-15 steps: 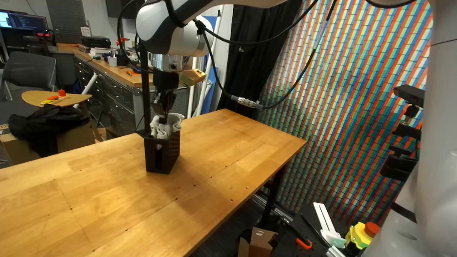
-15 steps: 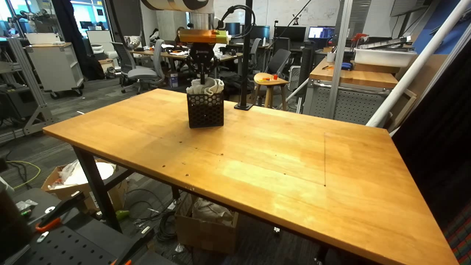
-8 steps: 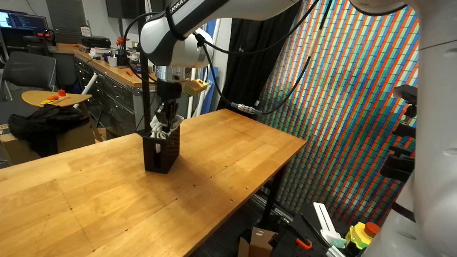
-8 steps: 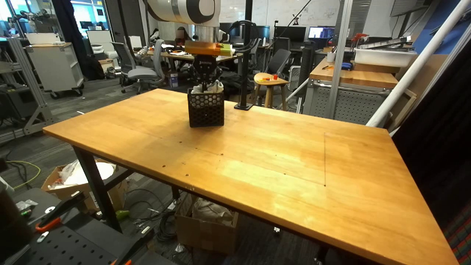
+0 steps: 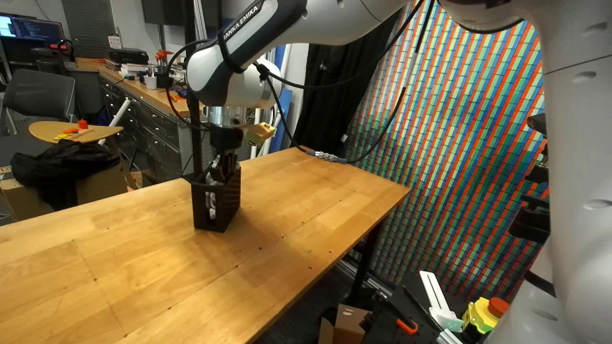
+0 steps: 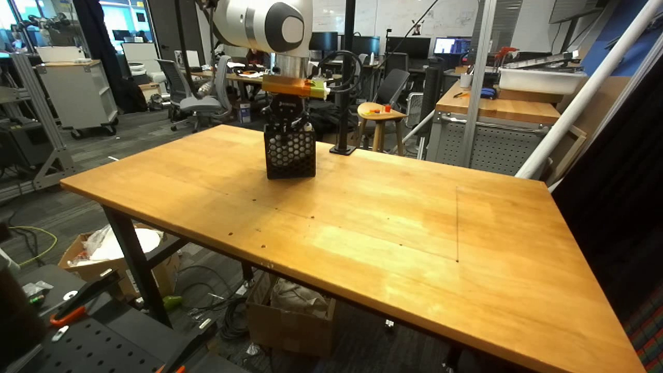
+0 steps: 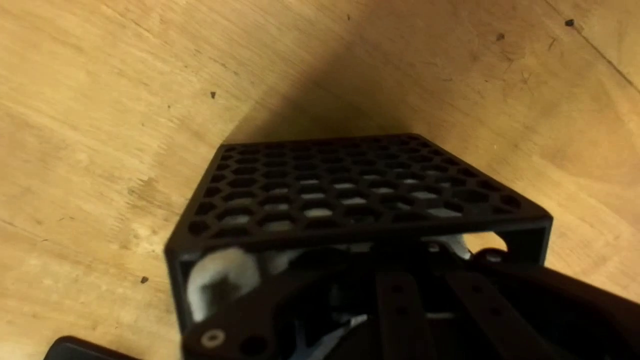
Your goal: Put the cloth in the cap
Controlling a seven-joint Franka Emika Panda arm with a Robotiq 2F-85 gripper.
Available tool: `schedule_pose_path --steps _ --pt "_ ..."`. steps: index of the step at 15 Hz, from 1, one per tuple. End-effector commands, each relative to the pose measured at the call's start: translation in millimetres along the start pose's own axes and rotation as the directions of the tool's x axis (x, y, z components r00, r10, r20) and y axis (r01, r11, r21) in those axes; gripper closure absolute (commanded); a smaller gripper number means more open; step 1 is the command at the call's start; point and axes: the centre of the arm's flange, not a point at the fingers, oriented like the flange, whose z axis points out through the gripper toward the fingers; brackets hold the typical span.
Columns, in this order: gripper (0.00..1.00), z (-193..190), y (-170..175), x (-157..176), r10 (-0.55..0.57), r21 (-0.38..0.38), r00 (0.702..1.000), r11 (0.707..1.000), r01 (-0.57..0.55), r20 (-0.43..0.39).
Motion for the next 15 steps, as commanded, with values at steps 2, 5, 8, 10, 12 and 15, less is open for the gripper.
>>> schedule_pose_path --steps 2,5,8,10,12,15 --pt "0.95 35 -1 10 -0.047 0.077 0.998 0.996 0.044 0.031" --pt "0.95 49 -6 11 -0.062 0.104 0.996 0.993 0.055 0.057" --pt "0.95 43 -11 8 -0.060 0.116 0.996 0.992 0.051 0.074" --pt "0.95 35 -13 3 -0.051 0.115 0.995 0.992 0.042 0.081" --pt "0.95 20 -16 -3 -0.040 0.102 0.996 0.994 0.032 0.080" --pt "0.94 -14 -23 -10 -0.022 0.056 0.999 0.998 0.019 0.049"
